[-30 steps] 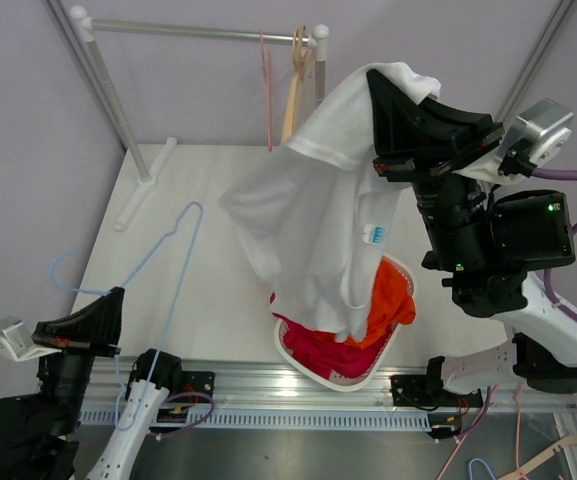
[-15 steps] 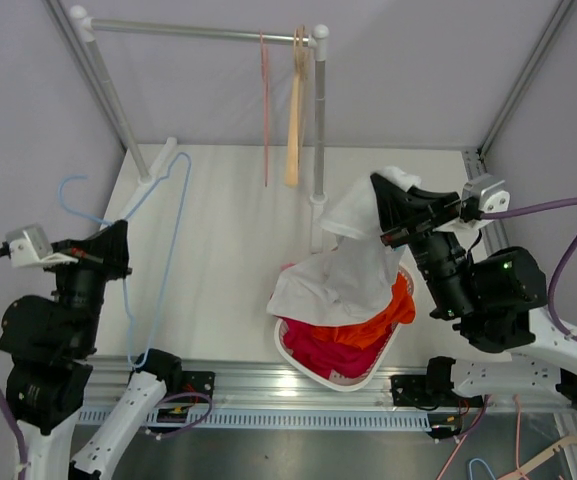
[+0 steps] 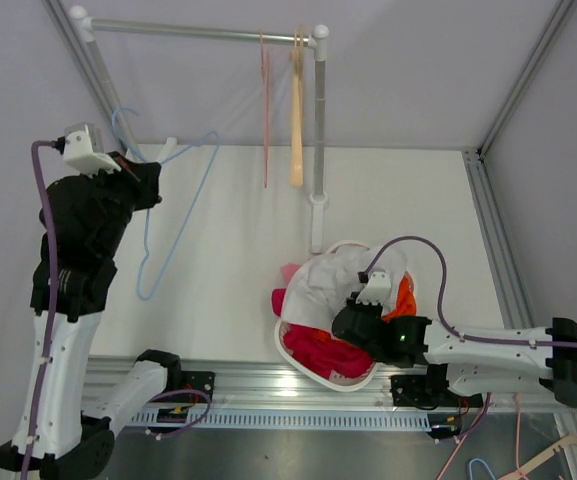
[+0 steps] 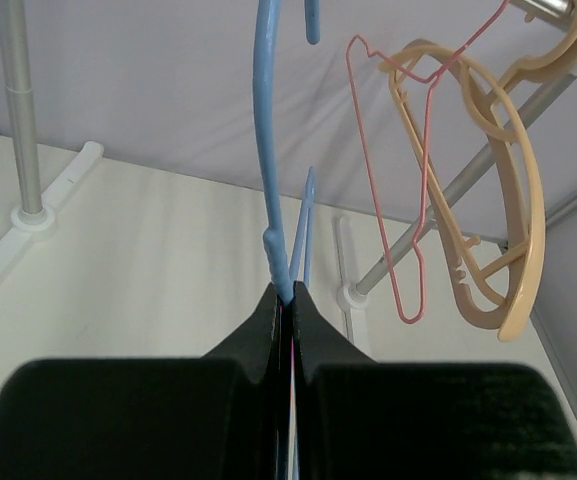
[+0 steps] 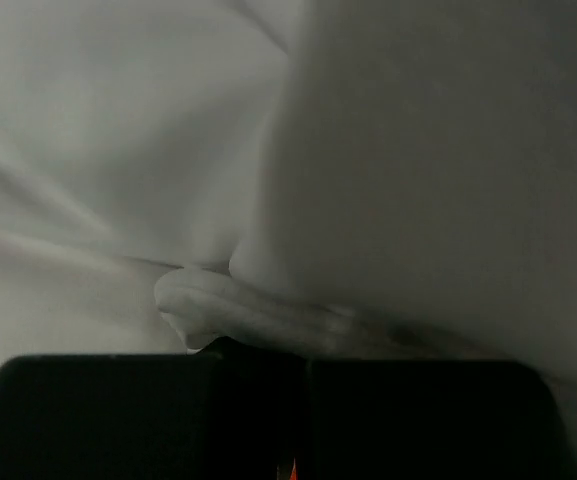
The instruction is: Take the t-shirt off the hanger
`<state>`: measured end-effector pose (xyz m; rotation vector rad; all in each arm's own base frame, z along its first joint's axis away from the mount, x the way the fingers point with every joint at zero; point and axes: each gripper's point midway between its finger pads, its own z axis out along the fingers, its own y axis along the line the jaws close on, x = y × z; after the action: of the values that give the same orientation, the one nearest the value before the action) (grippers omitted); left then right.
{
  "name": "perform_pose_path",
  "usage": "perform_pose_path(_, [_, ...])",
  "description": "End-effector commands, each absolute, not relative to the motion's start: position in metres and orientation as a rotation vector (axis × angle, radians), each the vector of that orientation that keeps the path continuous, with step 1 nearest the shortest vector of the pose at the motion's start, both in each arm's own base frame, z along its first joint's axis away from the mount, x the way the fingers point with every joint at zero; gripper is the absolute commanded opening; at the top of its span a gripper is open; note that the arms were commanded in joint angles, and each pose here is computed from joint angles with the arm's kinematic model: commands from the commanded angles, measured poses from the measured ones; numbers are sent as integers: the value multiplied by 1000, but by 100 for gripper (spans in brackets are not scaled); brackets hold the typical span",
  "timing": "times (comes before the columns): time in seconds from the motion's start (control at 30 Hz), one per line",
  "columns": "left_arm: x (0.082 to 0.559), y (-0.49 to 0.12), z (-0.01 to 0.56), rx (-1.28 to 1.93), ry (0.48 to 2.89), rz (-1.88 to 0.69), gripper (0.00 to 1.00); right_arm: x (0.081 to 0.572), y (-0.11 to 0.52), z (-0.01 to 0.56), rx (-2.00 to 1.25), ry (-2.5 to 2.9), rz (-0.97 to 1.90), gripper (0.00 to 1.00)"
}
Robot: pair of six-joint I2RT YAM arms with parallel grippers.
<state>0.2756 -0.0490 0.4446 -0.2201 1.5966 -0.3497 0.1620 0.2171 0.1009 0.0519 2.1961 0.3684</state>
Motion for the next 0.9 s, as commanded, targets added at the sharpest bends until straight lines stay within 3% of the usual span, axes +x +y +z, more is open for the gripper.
perform_pose_path(0.0, [286,-60,467,-155,1564,-390,1,142,192,40,314,2341,325,0])
perform_pose_path(0.2, [321,-61,484,-131,1604,-352,1,110,162,-42,273,2512,94,0])
perform_pose_path(0.37, [343,-60,489,-123,1614,-346,1,109,175,-7,177,2400,18,0])
perform_pose_path(0.47, [350,-61,492,-117,1624,-350,1,115,186,26,134,2327,6,7])
perform_pose_path(0.57, [351,-61,499,-109,1618,-351,1,120,190,53,124,2282,-8,21])
perform_pose_path(0.73, [349,-61,508,-97,1603,-344,1,126,187,99,22,2222,-115,24])
perform_pose_path(0.83, [354,-62,511,-93,1610,-344,1,130,184,127,-1,2192,-169,53])
perform_pose_path(0.87, [355,-62,510,-92,1619,-344,1,129,185,132,-12,2192,-175,67])
